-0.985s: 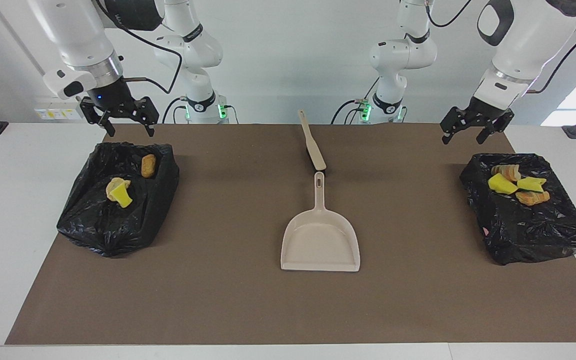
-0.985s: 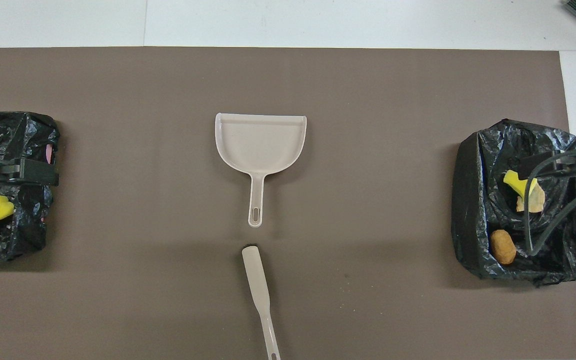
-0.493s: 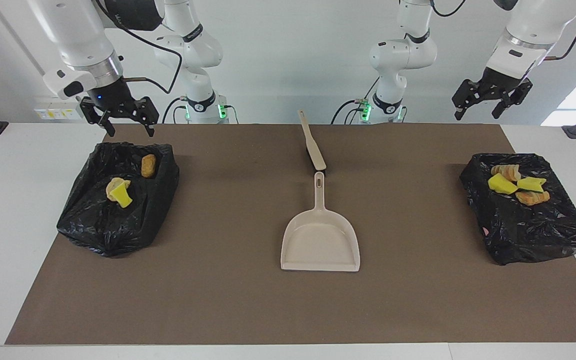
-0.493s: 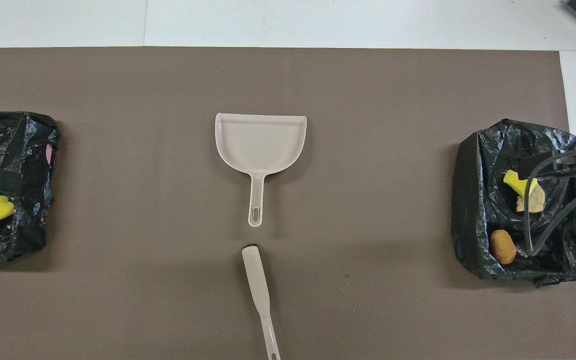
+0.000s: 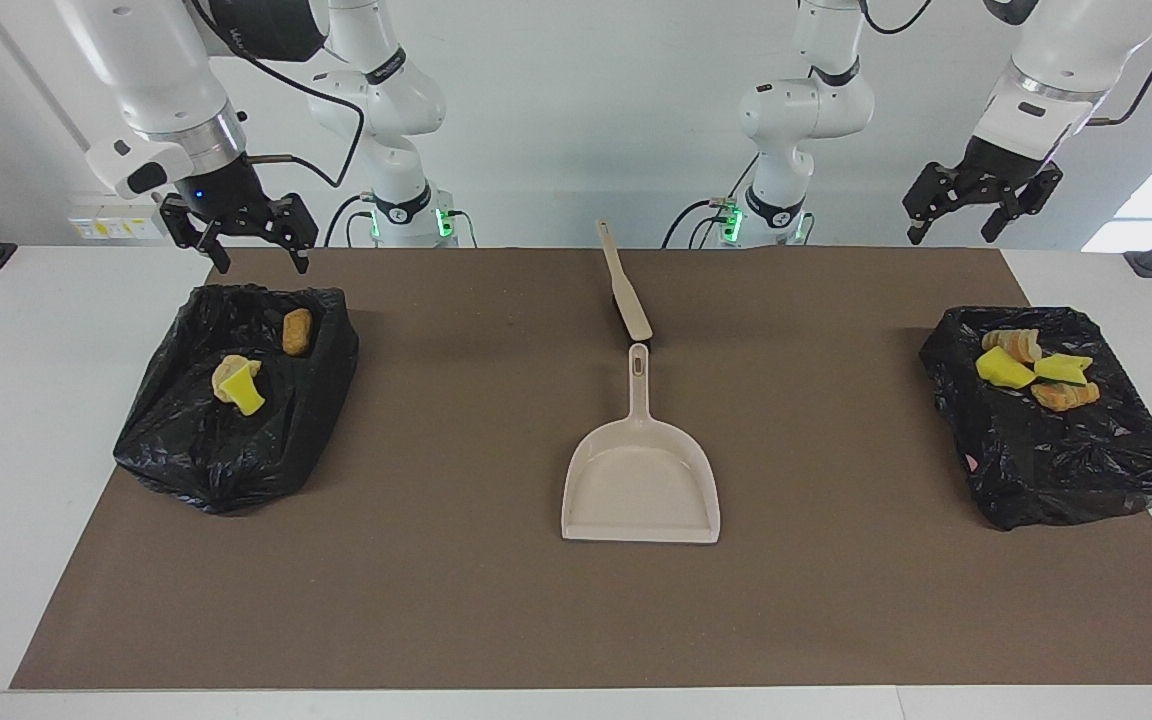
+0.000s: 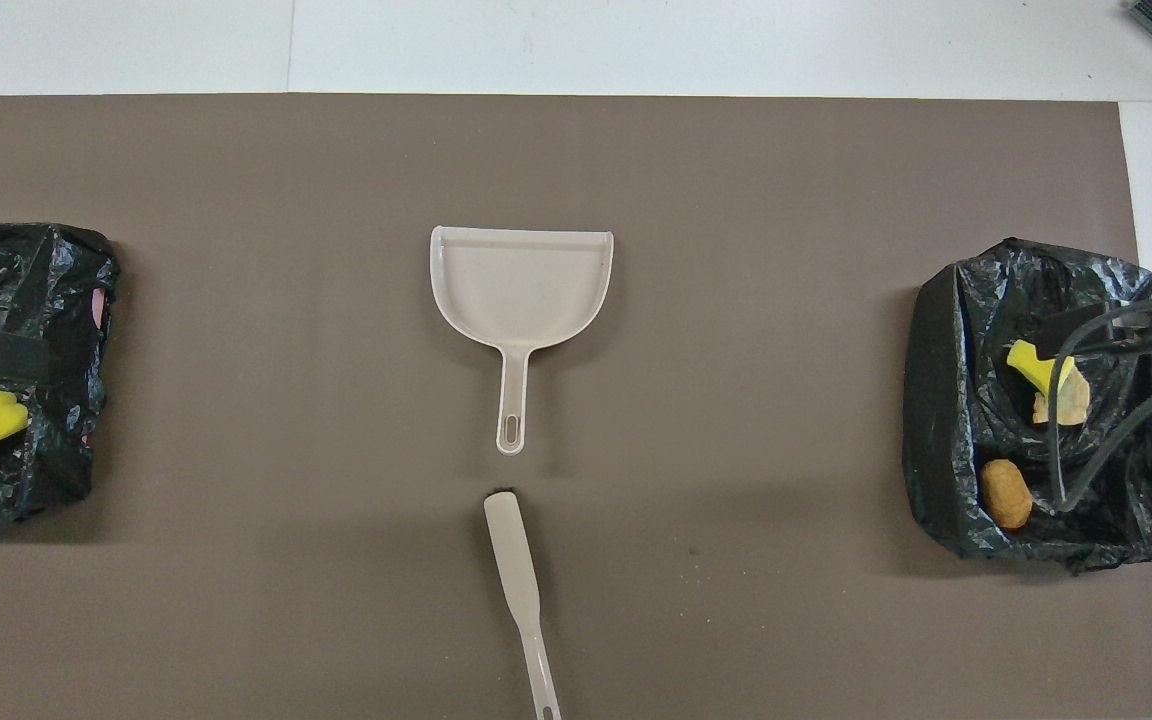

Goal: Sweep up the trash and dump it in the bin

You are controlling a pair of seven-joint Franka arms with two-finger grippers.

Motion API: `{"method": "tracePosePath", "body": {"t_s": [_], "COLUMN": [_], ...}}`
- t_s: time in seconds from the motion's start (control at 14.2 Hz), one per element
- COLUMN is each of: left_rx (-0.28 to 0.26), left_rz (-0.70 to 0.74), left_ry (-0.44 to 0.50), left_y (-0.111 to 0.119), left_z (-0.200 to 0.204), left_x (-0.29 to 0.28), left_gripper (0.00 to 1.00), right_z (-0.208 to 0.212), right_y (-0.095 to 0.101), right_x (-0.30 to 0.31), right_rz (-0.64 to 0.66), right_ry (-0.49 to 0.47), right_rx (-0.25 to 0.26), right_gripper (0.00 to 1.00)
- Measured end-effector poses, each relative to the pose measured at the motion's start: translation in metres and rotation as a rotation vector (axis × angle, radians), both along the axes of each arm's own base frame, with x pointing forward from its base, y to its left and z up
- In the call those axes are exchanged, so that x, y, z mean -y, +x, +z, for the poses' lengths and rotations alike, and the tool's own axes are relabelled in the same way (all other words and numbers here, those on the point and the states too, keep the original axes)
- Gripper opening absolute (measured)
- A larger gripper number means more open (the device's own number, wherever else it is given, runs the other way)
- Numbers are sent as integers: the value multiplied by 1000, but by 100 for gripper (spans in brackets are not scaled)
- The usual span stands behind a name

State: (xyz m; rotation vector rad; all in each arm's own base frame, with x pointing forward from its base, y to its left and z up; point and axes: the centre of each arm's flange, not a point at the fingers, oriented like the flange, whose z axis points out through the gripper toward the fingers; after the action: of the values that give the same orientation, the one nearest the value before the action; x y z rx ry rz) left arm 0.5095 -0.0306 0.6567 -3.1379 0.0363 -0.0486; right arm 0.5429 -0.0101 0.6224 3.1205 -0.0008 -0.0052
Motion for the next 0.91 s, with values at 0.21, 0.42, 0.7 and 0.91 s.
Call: {"method": "tracePosePath", "body": {"t_s": [0.21,0.42,0.7,0.91], "left_rx": [0,-3,0,8], "left_rz": [-1,-1,0,16], "left_ry": [-31,-32,-30,-3], "left_y": [0,-1,-2,-2], "left_z": [-4,-5,-3,0], "left_x": [3,3,3,-8], "left_gripper": [100,100,100,100], "right_z": [0,0,0,0], "right_y": [0,0,0,0], "right_x": [0,0,0,0], "right_rz": [0,0,0,0], "right_ry": [0,0,0,0], "right_rx": [0,0,0,0], "right_gripper": [100,100,100,100]}}
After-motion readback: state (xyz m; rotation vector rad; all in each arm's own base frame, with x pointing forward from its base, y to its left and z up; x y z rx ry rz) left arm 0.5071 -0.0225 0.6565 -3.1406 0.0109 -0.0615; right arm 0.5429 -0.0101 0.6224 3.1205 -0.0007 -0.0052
